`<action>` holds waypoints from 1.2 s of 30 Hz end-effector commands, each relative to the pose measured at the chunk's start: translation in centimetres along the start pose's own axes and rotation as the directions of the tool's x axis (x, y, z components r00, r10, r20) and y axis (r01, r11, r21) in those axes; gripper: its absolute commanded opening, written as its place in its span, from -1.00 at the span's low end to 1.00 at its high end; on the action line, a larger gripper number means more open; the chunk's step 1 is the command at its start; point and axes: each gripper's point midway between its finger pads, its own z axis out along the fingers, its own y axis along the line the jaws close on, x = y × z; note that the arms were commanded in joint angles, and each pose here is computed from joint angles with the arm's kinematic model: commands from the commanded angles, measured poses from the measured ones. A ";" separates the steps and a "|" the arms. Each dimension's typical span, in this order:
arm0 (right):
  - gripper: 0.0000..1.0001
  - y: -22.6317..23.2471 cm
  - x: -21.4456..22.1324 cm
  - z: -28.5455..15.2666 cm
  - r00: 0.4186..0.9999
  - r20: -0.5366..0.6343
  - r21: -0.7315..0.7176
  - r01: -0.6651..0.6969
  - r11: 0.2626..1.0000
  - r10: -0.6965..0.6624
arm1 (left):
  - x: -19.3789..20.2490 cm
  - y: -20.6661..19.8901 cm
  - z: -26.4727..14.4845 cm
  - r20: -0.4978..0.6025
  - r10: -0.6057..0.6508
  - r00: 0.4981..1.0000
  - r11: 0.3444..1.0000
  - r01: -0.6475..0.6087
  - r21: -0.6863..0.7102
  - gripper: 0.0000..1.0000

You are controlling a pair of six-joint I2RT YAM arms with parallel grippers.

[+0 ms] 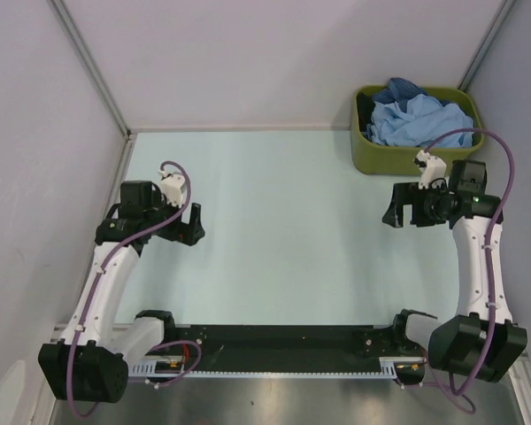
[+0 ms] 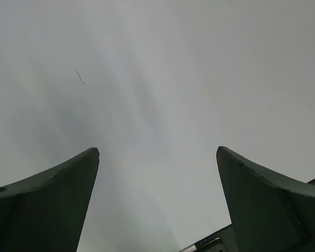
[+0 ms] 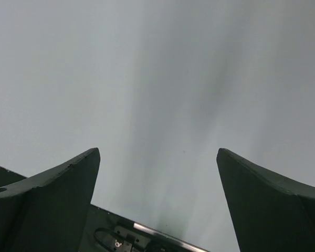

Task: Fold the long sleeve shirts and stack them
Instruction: Grab the shirt from the pile

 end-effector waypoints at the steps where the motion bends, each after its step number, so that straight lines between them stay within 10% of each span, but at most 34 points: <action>1: 0.99 -1.5 -6.4 -1.9 0.988 0.153 0.048 0.025 0.999 -0.032 | -3.2 0.2 -1.4 0.092 0.073 0.993 0.997 -0.069 -0.038 0.99; 15: 0.99 -9.9 -22.5 -0.5 0.935 0.335 0.246 0.033 0.969 -0.117 | -9.4 1.0 -1.9 0.161 0.162 0.974 0.986 -0.152 -0.073 0.99; 32: 0.97 -19.5 -24.7 14.8 0.958 0.272 0.307 0.007 0.952 -0.095 | -7.4 2.1 0.4 0.069 0.129 0.989 0.987 -0.121 -0.103 0.99; 36: -0.48 -17.5 -28.9 11.1 0.918 0.363 0.282 0.056 0.958 -0.160 | -7.4 1.9 -0.2 0.087 0.135 0.987 0.986 -0.126 -0.106 0.99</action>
